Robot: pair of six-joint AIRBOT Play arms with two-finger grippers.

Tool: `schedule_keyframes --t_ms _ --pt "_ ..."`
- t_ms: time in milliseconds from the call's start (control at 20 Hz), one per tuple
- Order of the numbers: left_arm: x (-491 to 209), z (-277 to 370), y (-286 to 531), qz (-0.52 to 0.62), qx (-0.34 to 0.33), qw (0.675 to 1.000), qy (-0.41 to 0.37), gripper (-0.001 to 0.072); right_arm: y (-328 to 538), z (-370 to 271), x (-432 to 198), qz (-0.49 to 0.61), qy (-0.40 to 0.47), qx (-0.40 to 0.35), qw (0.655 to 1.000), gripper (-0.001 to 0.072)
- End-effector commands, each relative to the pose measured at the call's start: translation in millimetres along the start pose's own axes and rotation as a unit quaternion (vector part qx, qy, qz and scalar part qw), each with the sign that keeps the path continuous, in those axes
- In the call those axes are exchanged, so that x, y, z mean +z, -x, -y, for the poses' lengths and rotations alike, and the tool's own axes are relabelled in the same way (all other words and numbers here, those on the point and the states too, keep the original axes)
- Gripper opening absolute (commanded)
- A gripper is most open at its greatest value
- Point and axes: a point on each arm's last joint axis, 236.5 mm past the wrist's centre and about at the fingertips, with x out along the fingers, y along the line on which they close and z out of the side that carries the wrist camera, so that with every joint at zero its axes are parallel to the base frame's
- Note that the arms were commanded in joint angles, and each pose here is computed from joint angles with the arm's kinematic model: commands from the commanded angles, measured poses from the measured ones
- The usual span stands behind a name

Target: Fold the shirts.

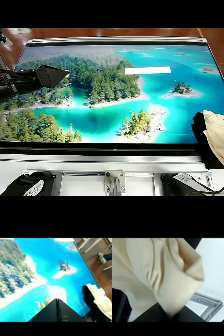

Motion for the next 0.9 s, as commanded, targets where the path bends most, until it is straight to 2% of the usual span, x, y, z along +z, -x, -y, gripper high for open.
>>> schedule_keyframes --t_ms 0,50,300,400,450,550,650,750,800,850 --pt "0.0 -0.3 -0.2 0.0 0.0 1.0 0.0 0.0038 -21.6 7.0 8.4 0.022 0.004 -0.017 1.0 0.033" --pt "0.0 -0.3 -0.3 0.0 0.0 1.0 0.0 0.0038 -28.0 3.9 8.2 0.023 0.004 -0.011 1.0 0.0461" --pt "4.3 -2.3 -0.4 0.009 0.004 1.0 0.0 0.0038 -10.6 -0.1 19.8 0.044 0.011 -0.002 0.999 0.0462" --pt "7.6 -12.9 -1.4 0.016 0.024 1.0 -0.011 0.0038 30.6 -24.7 48.8 0.105 0.006 0.054 0.993 0.0461" --pt "6.4 -23.9 -3.4 0.012 0.043 0.999 -0.022 0.0037 63.3 -49.0 69.5 0.155 0.008 0.107 0.982 0.046" --pt "-4.9 -55.1 -12.1 -0.016 0.087 0.995 -0.039 0.0036 148.9 -110.0 110.8 0.281 0.038 0.222 0.933 0.0459" --pt "-25.7 -96.0 -23.6 -0.065 0.144 0.987 -0.03 0.0035 213.2 -179.1 113.0 0.35 0.115 0.279 0.887 0.0458" --pt "-62.7 -145.3 -24.1 -0.171 0.228 0.958 -0.033 0.0035 223.4 -254.2 78.6 0.34 0.21 0.292 0.869 0.0431" --pt "-85.3 -172.0 -13.5 -0.239 0.289 0.927 -0.016 0.0035 207.1 -287.6 49.7 0.306 0.267 0.277 0.871 0.0435" --pt "-105.0 -188.2 -0.2 -0.303 0.336 0.892 0.001 0.0036 182.0 -309.8 21.0 0.264 0.322 0.242 0.876 0.0497"
